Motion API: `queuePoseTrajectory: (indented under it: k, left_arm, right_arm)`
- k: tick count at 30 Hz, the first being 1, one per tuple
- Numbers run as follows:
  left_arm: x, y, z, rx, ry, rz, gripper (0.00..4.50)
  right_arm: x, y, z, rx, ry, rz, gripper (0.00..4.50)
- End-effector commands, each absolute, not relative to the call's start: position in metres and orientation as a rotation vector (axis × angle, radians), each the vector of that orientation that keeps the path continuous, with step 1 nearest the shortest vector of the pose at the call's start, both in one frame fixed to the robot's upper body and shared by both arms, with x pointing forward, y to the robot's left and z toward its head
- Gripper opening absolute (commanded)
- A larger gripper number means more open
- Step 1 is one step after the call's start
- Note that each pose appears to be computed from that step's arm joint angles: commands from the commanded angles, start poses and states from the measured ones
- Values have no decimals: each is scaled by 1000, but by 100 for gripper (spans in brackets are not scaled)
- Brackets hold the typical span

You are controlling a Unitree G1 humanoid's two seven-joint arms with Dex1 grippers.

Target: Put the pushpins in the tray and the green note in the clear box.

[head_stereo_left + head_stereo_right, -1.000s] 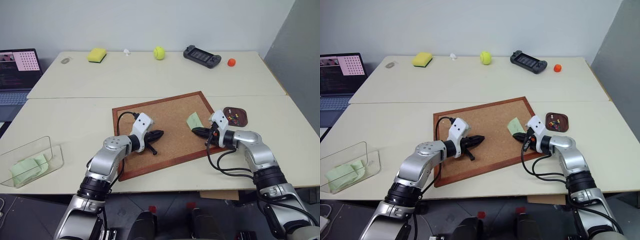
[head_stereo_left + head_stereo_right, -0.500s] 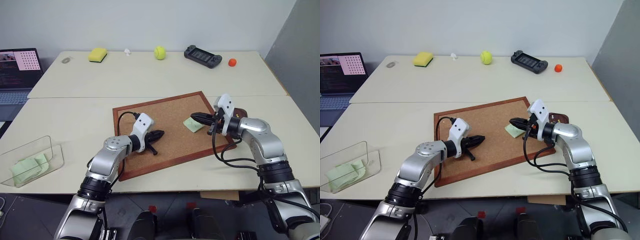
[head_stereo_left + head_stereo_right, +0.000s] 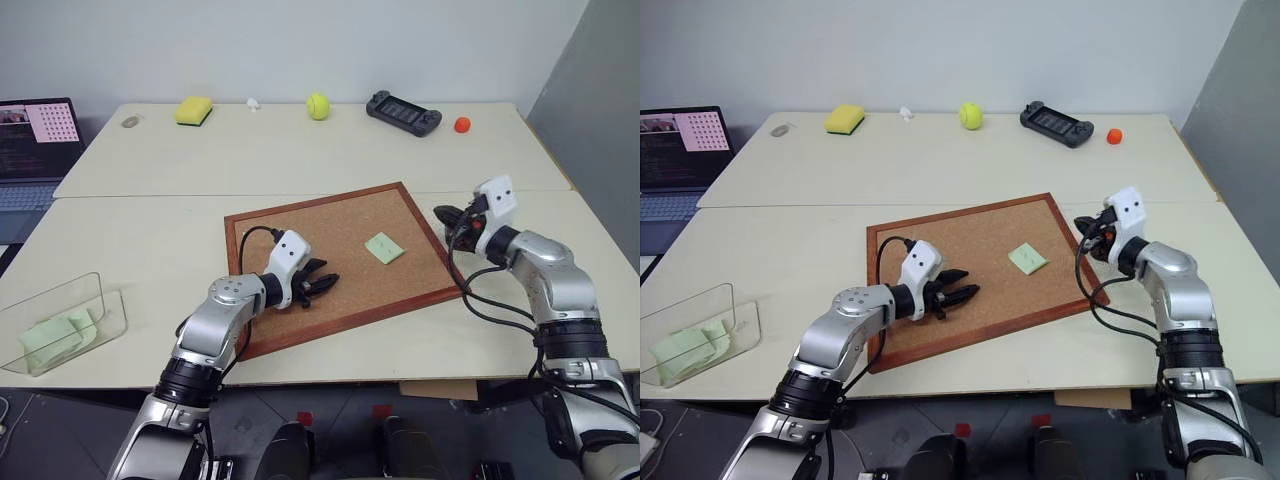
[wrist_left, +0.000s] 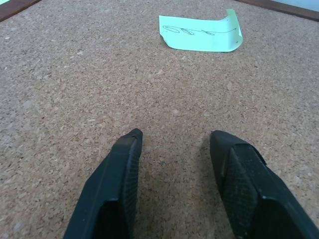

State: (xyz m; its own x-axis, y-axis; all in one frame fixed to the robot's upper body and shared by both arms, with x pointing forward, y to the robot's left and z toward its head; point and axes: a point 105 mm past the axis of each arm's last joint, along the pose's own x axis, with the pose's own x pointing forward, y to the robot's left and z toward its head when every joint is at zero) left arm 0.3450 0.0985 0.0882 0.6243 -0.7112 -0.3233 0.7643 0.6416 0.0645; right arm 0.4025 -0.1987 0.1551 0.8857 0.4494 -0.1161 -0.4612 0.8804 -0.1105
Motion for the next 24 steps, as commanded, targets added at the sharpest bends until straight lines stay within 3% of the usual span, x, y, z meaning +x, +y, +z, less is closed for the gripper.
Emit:
queuePoseTrajectory:
  k: [1, 13, 24]
  left_arm:
    - [345, 103, 77, 214, 331, -839, 225]
    - [343, 101, 78, 197, 337, -859, 8]
    - [343, 104, 75, 206, 351, -835, 4]
  right_arm:
    - [410, -217, 166, -147, 71, 388, 0]
    - [430, -242, 149, -75, 149, 252, 0]
    - [433, -252, 133, -61, 211, 226, 0]
